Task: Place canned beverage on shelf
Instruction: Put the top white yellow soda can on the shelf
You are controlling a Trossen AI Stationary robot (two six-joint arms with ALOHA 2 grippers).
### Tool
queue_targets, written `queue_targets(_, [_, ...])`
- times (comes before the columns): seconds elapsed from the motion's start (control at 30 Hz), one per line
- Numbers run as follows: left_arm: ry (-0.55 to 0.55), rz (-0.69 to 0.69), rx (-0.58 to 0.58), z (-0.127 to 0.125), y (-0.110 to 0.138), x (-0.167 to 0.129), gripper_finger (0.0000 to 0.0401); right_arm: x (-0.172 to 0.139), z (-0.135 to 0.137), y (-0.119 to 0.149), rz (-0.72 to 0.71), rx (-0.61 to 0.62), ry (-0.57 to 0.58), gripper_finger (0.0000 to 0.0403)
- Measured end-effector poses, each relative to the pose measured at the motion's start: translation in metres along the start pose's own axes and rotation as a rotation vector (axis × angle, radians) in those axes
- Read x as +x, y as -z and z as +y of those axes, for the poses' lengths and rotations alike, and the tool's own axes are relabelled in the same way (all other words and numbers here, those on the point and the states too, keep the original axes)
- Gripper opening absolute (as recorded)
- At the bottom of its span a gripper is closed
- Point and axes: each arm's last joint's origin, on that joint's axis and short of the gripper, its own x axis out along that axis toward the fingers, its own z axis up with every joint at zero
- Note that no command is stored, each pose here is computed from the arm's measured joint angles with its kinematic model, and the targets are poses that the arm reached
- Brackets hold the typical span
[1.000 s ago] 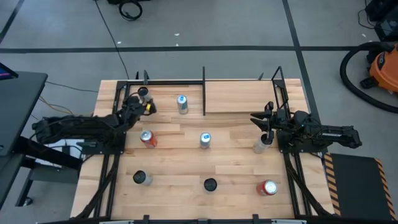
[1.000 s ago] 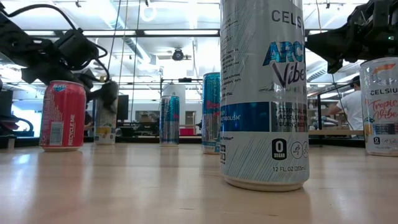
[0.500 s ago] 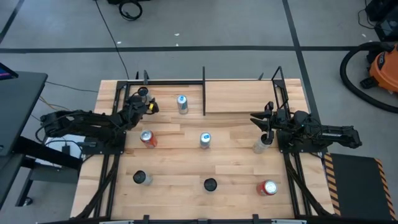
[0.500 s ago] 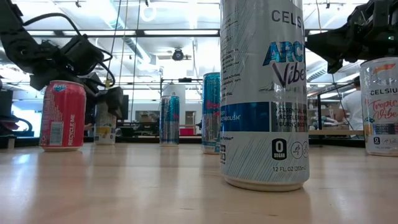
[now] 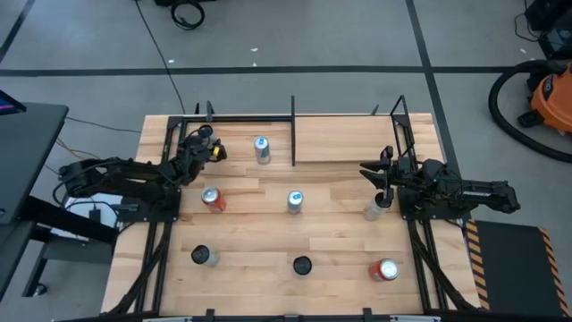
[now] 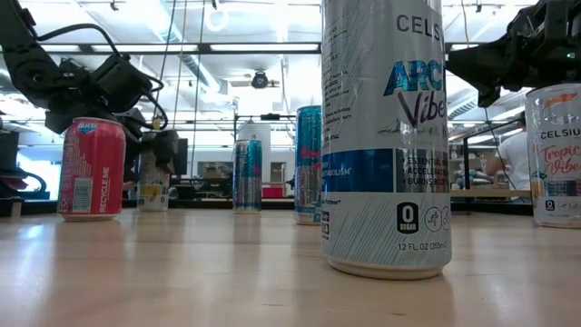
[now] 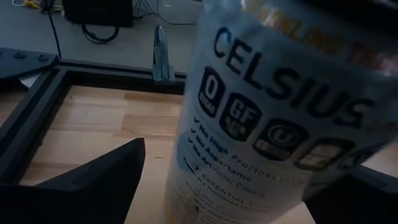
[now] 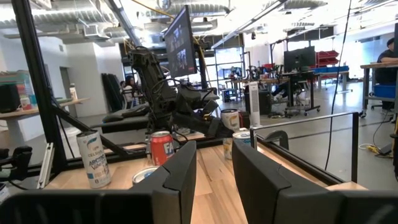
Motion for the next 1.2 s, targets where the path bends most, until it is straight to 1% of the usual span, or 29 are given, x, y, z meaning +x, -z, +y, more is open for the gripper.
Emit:
queue_targets(0.13, [0.000, 0.000, 0.006, 0.000, 0.000, 0.000, 0.0370, 0.000, 0.000, 0.000, 0.000, 0.000, 0.000, 0.0113])
queue_targets(0.37, [-0.001, -0.005, 0.006, 0.000, 0.000, 0.000, 0.0290, 0.000, 0.000, 0.000, 0.000, 0.000, 0.000, 0.0113])
queue_targets(0.47, [-0.003, -0.007, 0.006, 0.000, -0.001, 0.000, 0.0266, 0.000, 0.000, 0.000, 0.000, 0.000, 0.000, 0.0113])
queue_targets(0.53, [-0.003, -0.007, 0.006, 0.000, -0.001, 0.000, 0.0260, 0.000, 0.000, 0.000, 0.000, 0.000, 0.000, 0.0113])
queue_targets(0.73, [0.023, -0.003, 0.032, -0.002, -0.001, 0.000, 0.0260, 0.000, 0.000, 0.000, 0.000, 0.000, 0.000, 0.0113])
queue_targets(0.8, [0.049, 0.005, 0.027, -0.003, -0.001, -0.001, 0.0260, 0.000, 0.000, 0.000, 0.000, 0.000, 0.000, 0.0113])
queue_targets(0.9, [0.114, 0.025, 0.025, -0.006, -0.002, -0.001, 0.0260, 0.000, 0.000, 0.000, 0.000, 0.000, 0.000, 0.0113])
queue_targets(1.13, [0.326, 0.076, 0.014, -0.015, -0.006, -0.003, 0.0260, 0.000, 0.000, 0.000, 0.000, 0.000, 0.000, 0.0113])
queue_targets(1.2, [0.386, 0.092, 0.048, -0.021, -0.008, -0.003, 0.0260, 0.000, 0.000, 0.000, -0.001, 0.000, 0.000, 0.0113])
